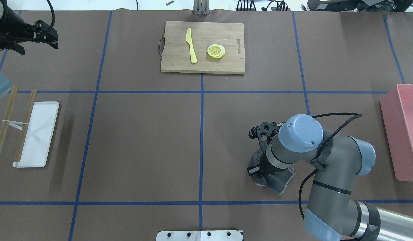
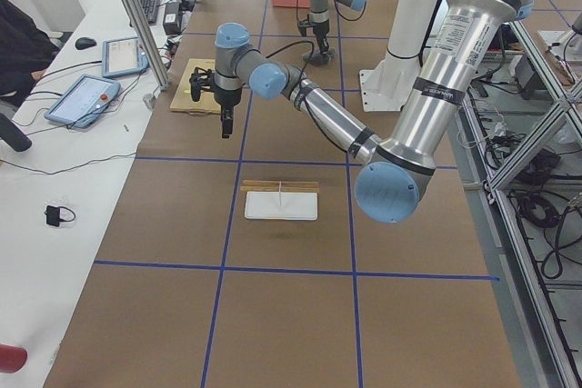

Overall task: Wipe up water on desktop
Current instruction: 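Wipe the table surface back and forth with the cloth in the right gripper, then carry the grey cloth to the pink bin with the right gripper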

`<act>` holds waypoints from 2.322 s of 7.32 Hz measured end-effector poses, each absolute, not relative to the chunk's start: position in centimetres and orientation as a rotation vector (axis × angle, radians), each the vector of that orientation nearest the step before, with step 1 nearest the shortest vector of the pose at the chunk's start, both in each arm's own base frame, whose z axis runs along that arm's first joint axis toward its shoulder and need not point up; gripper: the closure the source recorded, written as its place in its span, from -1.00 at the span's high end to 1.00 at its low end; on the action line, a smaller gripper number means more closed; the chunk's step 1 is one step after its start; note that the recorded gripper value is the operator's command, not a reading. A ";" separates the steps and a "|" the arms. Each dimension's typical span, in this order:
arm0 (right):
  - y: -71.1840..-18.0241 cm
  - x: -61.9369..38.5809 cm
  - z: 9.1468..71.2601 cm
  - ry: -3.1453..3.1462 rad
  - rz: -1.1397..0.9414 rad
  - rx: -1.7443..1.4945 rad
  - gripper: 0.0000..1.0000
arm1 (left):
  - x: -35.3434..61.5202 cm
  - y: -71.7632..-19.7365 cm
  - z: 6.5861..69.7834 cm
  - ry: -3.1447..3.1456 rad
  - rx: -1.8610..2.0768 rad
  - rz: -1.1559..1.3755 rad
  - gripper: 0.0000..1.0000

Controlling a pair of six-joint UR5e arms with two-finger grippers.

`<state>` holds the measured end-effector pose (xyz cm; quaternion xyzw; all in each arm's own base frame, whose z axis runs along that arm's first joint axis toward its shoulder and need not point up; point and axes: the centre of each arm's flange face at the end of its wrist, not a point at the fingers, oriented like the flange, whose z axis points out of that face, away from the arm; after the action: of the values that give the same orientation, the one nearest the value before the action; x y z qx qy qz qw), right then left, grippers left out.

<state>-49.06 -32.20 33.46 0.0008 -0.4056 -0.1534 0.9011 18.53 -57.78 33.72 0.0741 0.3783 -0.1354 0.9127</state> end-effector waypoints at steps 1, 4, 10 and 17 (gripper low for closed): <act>-33.5 -48.6 34.2 -0.826 -0.321 0.015 -1.00 | 18.5 -57.8 33.5 0.782 0.153 -0.279 0.96; -39.3 -45.8 37.0 -0.782 -0.332 0.054 -1.00 | 18.7 -57.7 33.4 0.786 0.152 -0.280 0.96; -50.0 -36.1 38.5 -0.817 -0.328 0.115 -1.00 | 19.1 -57.7 33.8 0.785 0.147 -0.275 0.96; -54.2 -16.8 36.7 -0.846 -0.145 0.192 -1.00 | 13.3 -58.6 35.8 0.690 0.153 -0.195 0.96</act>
<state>-16.80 -54.22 36.71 0.0928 -0.4095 -0.0700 0.9049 13.27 -58.58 35.82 0.0749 0.3374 -0.0955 0.9335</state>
